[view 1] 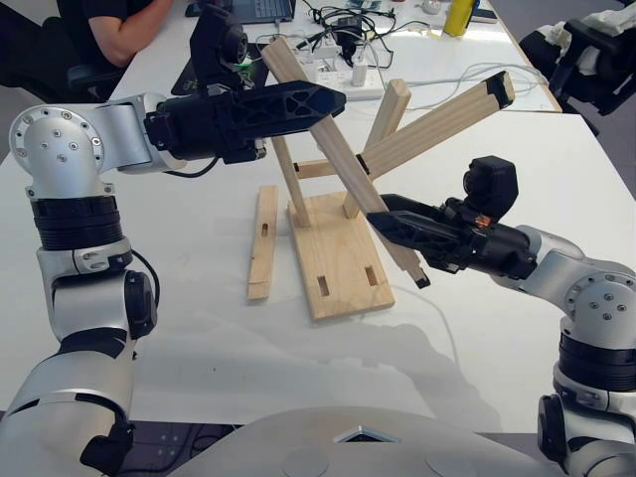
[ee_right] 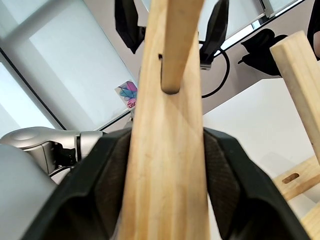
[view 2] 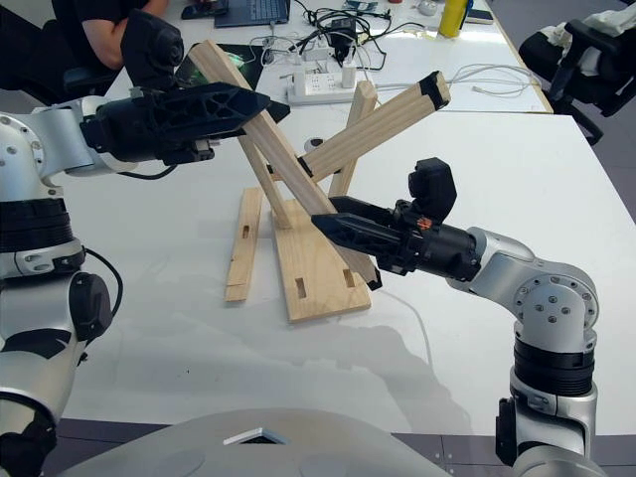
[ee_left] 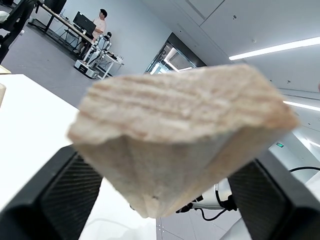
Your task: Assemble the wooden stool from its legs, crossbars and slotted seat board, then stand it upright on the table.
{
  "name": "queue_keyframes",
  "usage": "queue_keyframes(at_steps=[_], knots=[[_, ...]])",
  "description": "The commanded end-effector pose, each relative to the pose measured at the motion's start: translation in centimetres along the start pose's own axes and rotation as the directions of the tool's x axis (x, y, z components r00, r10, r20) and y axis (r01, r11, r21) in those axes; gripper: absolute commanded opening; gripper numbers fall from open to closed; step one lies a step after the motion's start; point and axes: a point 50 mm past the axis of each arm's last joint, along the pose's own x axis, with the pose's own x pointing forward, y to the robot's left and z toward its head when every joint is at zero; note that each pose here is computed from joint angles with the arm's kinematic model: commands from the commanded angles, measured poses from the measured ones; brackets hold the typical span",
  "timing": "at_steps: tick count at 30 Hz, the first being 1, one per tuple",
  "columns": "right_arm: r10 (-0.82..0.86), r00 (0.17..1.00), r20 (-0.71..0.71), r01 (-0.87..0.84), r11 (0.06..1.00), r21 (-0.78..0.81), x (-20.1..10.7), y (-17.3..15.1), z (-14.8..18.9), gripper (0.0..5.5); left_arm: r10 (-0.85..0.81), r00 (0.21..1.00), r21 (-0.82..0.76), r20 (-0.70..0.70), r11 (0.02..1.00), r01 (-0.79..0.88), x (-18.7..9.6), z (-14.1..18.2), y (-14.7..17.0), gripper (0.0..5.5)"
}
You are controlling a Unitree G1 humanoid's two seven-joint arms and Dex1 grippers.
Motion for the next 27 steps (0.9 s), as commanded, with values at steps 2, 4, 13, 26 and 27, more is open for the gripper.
queue_keyframes(at_steps=[2, 4, 13, 26, 27], knots=[[0.029, 1.0, -0.01, -0.029, 0.999, -0.024, 0.2, 0.5, 0.5, 2.1, 0.007, 1.0, 0.016, -0.025, 1.0, -0.007, -0.1, 0.1, -0.3, 3.16], [0.028, 1.0, -0.01, -0.029, 0.999, -0.022, 0.1, 0.5, 0.5, 2.1, 0.007, 1.0, 0.015, -0.028, 1.0, -0.007, -0.2, 0.0, -0.3, 2.82], [0.011, 0.999, -0.048, -0.011, 1.0, -0.014, -0.3, 0.1, 0.4, 2.1, 0.001, 0.999, 0.024, -0.048, 1.0, 0.0, -0.3, -0.4, -0.5, 2.12], [-0.1, 0.992, -0.074, 0.093, 0.991, -0.096, -1.0, -1.5, 0.5, 2.71, 0.05, 0.998, 0.055, -0.041, 0.997, -0.047, -1.4, -0.4, -0.6, 2.07], [-0.1, 0.992, -0.074, 0.092, 0.991, -0.097, -1.0, -1.6, 0.6, 2.88, 0.052, 0.998, 0.056, -0.038, 0.997, -0.05, -1.5, -0.4, -0.6, 2.06]])
